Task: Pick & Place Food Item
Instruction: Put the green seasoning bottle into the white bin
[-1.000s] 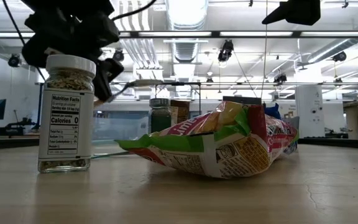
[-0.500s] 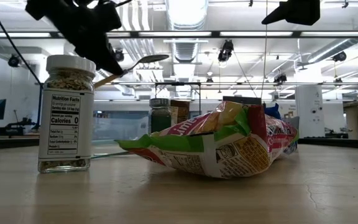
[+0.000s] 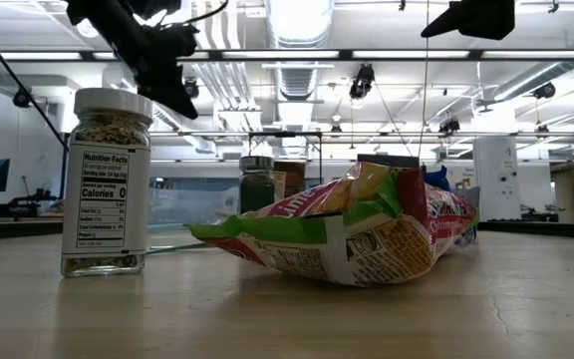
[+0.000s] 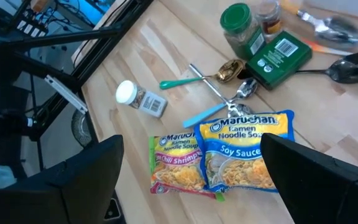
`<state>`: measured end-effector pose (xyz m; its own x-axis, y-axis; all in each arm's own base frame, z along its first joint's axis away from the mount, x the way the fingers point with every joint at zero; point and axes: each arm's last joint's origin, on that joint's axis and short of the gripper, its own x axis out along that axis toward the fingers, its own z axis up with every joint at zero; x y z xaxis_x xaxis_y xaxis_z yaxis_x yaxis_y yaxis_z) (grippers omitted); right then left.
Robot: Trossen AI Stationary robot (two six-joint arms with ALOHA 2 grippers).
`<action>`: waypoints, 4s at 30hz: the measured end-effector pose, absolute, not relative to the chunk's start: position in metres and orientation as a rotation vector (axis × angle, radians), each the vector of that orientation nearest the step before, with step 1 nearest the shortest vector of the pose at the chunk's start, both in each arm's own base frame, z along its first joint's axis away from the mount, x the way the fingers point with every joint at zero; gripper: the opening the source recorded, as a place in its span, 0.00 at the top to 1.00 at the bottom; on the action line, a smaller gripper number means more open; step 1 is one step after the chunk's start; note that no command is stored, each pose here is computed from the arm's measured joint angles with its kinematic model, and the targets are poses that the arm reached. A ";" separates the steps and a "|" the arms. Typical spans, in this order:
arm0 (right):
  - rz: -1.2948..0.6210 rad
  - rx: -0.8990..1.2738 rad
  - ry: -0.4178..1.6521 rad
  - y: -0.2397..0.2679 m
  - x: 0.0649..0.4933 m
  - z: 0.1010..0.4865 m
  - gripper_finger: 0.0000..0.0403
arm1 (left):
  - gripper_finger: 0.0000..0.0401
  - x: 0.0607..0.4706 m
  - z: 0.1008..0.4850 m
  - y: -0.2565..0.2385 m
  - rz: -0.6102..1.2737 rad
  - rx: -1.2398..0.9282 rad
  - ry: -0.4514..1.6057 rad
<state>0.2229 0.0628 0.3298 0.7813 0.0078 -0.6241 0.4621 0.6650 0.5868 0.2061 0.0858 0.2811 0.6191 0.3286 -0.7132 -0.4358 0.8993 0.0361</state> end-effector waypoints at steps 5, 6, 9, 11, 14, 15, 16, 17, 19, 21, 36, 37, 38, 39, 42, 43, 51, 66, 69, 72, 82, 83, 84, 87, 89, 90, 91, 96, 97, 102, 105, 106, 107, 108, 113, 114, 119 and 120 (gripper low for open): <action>-0.271 0.811 0.639 0.064 0.222 0.330 0.07 | 1.00 0.207 0.285 0.086 0.423 -0.111 0.784; -0.271 0.811 0.639 0.064 0.222 0.330 0.07 | 1.00 0.207 0.286 0.086 0.424 -0.111 0.782; -0.275 0.805 0.636 0.064 0.222 0.330 0.07 | 1.00 0.207 0.286 0.085 0.406 -0.118 0.779; -0.275 0.804 0.635 0.064 0.222 0.330 0.07 | 1.00 0.208 0.286 0.085 0.381 -0.128 0.776; -0.276 0.804 0.635 0.064 0.222 0.330 0.07 | 1.00 0.208 0.286 0.084 0.353 -0.149 0.771; -0.276 0.803 0.635 0.064 0.222 0.330 0.07 | 1.00 0.208 0.286 0.083 0.345 -0.153 0.770; -0.276 0.800 0.634 0.064 0.222 0.330 0.07 | 1.00 0.208 0.286 0.083 0.340 -0.155 0.770; -0.277 0.800 0.634 0.064 0.222 0.330 0.07 | 1.00 0.208 0.286 0.083 0.335 -0.158 0.769; -0.276 0.800 0.634 0.064 0.222 0.330 0.07 | 1.00 0.209 0.286 0.082 0.324 -0.164 0.768; -0.277 0.800 0.634 0.064 0.222 0.330 0.07 | 1.00 0.209 0.286 0.082 0.313 -0.167 0.764; -0.276 0.797 0.634 0.064 0.222 0.330 0.07 | 0.48 0.266 0.288 0.073 0.137 -0.257 0.722; -0.276 0.797 0.634 0.064 0.222 0.330 0.07 | 0.46 0.273 0.286 0.072 0.125 -0.248 0.741; -0.276 0.798 0.634 0.064 0.222 0.330 0.07 | 0.45 0.279 0.287 0.072 0.114 -0.234 0.753; -0.276 0.798 0.634 0.064 0.222 0.330 0.07 | 0.44 0.285 0.285 0.072 0.100 -0.217 0.774; -0.276 0.799 0.634 0.064 0.222 0.330 0.07 | 0.43 0.301 0.277 0.070 0.055 -0.169 0.875; -0.275 0.800 0.634 0.064 0.222 0.330 0.07 | 0.43 0.305 0.273 0.069 0.037 -0.153 0.914; -0.263 0.790 0.641 0.067 0.221 0.330 0.07 | 0.43 0.325 0.242 0.057 -0.083 -0.037 1.062; -0.264 0.787 0.642 0.067 0.221 0.329 0.07 | 0.42 0.328 0.238 0.053 -0.105 0.009 1.052; -0.264 0.787 0.642 0.067 0.221 0.329 0.07 | 0.42 0.329 0.239 0.054 -0.102 0.011 1.043; -0.264 0.787 0.642 0.067 0.221 0.329 0.07 | 0.42 0.329 0.238 0.054 -0.100 0.009 1.045; -0.265 0.792 0.641 0.067 0.222 0.329 0.07 | 0.36 0.328 0.238 0.055 -0.046 -0.080 1.053; -0.265 0.792 0.641 0.067 0.222 0.329 0.07 | 0.33 0.328 0.238 0.055 -0.038 -0.075 1.054; -0.265 0.793 0.641 0.067 0.222 0.329 0.07 | 0.30 0.328 0.238 0.055 -0.024 -0.067 1.057; -0.265 0.795 0.640 0.067 0.222 0.329 0.07 | 0.20 0.328 0.238 0.057 0.024 -0.050 1.064; -0.263 0.795 0.639 0.068 0.222 0.329 0.07 | 0.13 0.328 0.238 0.057 0.029 -0.049 1.064; -0.262 0.796 0.638 0.068 0.222 0.329 0.07 | 0.10 0.328 0.237 0.057 0.030 -0.048 1.066; -0.261 0.796 0.637 0.068 0.222 0.329 0.07 | 0.07 0.329 0.236 0.057 0.027 -0.043 1.067; -0.260 0.798 0.635 0.068 0.222 0.329 0.07 | 0.01 0.335 0.225 0.053 0.001 -0.024 1.094; -0.260 0.798 0.635 0.068 0.222 0.329 0.07 | 0.01 0.337 0.222 0.052 -0.006 -0.019 1.104; -0.248 0.794 0.641 0.070 0.221 0.329 0.07 | 0.08 0.341 0.217 0.051 -0.024 0.007 1.103; -0.248 0.795 0.641 0.070 0.221 0.329 0.07 | 0.13 0.342 0.216 0.051 -0.020 0.019 1.096; -0.248 0.795 0.641 0.070 0.221 0.329 0.07 | 0.15 0.342 0.216 0.051 -0.020 0.019 1.094; -0.248 0.795 0.641 0.070 0.221 0.329 0.07 | 0.17 0.343 0.215 0.052 -0.020 0.020 1.093; -0.249 0.794 0.640 0.070 0.221 0.329 0.07 | 0.19 0.343 0.213 0.052 -0.022 0.021 1.097; -0.245 0.797 0.635 0.070 0.222 0.330 0.07 | 0.29 0.345 0.200 0.053 -0.025 0.014 1.142; -0.243 0.799 0.631 0.070 0.222 0.330 0.07 | 0.30 0.346 0.199 0.053 -0.025 0.013 1.145; -0.238 0.799 0.622 0.071 0.222 0.331 0.07 | 0.45 0.346 0.197 0.053 -0.021 0.004 1.150; -0.238 0.799 0.622 0.071 0.222 0.331 0.07 | 0.48 0.346 0.197 0.053 -0.020 0.003 1.149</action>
<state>0.2223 0.0706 0.3309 0.7977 0.0296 -0.6023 0.4240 0.6827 0.5951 0.3463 0.0529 0.1974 0.4089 -0.0143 -0.9125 0.0169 0.9998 -0.0081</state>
